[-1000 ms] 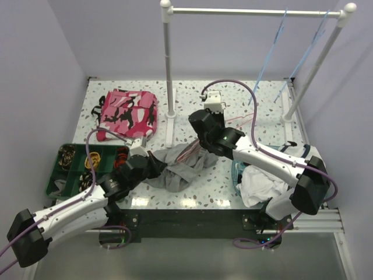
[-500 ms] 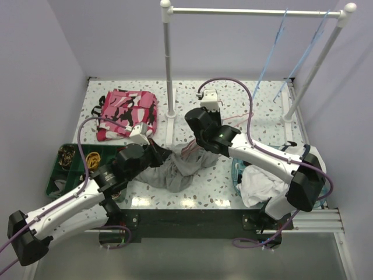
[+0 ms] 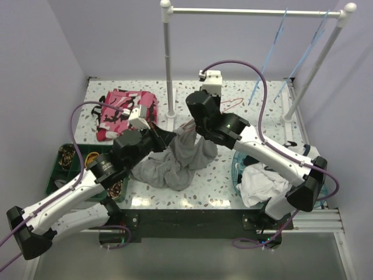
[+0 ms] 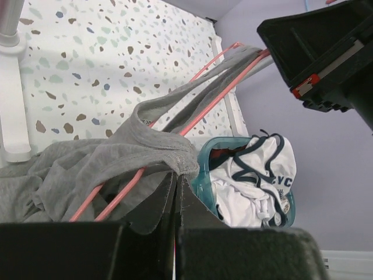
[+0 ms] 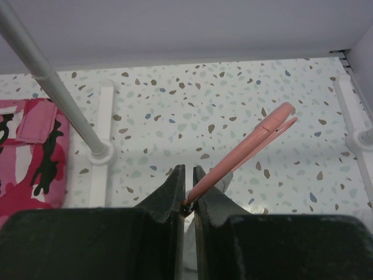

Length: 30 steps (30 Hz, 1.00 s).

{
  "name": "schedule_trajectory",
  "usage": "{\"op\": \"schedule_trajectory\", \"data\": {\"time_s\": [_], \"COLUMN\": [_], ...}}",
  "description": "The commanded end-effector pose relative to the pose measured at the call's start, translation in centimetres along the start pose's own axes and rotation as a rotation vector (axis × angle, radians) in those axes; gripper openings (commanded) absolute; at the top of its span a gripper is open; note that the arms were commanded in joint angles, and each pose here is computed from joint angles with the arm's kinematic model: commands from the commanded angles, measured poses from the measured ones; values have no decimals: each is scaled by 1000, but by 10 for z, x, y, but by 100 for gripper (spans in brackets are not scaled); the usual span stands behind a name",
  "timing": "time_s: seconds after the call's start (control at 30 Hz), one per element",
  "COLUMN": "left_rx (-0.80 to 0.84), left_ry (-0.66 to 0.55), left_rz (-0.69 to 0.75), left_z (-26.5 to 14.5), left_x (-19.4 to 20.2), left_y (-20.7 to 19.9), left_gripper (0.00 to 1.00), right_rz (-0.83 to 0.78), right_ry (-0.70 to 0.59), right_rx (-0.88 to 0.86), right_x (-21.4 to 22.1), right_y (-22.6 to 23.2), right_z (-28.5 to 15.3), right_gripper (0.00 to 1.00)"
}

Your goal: Place the tank top on the hanger

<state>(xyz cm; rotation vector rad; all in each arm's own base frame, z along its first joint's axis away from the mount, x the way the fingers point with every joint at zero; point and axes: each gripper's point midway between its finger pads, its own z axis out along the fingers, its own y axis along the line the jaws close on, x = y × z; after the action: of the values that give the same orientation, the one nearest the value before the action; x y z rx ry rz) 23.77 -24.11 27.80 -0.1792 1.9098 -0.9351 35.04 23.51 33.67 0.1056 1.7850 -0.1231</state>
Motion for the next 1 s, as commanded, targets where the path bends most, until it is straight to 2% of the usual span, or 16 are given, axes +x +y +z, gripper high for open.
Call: {"op": "schedule_trajectory", "data": {"time_s": [0.0,0.17,0.33,0.43,0.47,0.53,0.57,0.67,0.73,0.83,0.97], "left_rx": [56,44,37,17,23,11,20,51,82,26,62], "left_ry": [-113,-149,-131,-130,-141,-131,-148,-150,-94,24,132], "left_rz": [16,39,71,101,130,196,211,311,404,504,575], "left_z": [-5,-8,-9,-19,-26,-34,-42,-52,-51,-32,-15], "left_x": [-43,-62,-64,-65,-69,-71,-80,-88,-84,-61,-34], "left_y": [-27,-31,-30,-23,-24,-21,-26,-35,-43,-25,-20], "left_gripper": [3,2,8,24,37,42,51,56,57,57,57], "right_rz": [59,49,60,42,46,32,29,11,3,0,-11], "right_ry": [-11,4,-22,-35,-40,-38,-36,-29,-28,-27,-24], "right_rx": [-28,-52,-79,-72,-75,-77,-78,-86,-87,-99,-108], "right_x": [-11,0,-23,-34,-36,-34,-33,-32,-33,-34,-34], "right_y": [7,17,22,16,16,14,14,15,15,15,15], "right_z": [-12,-18,-29,-33,-34,-35,-35,-35,-35,-37,-38], "right_gripper": [0,0,0,0,0,0,0,0,0,0,0]}}
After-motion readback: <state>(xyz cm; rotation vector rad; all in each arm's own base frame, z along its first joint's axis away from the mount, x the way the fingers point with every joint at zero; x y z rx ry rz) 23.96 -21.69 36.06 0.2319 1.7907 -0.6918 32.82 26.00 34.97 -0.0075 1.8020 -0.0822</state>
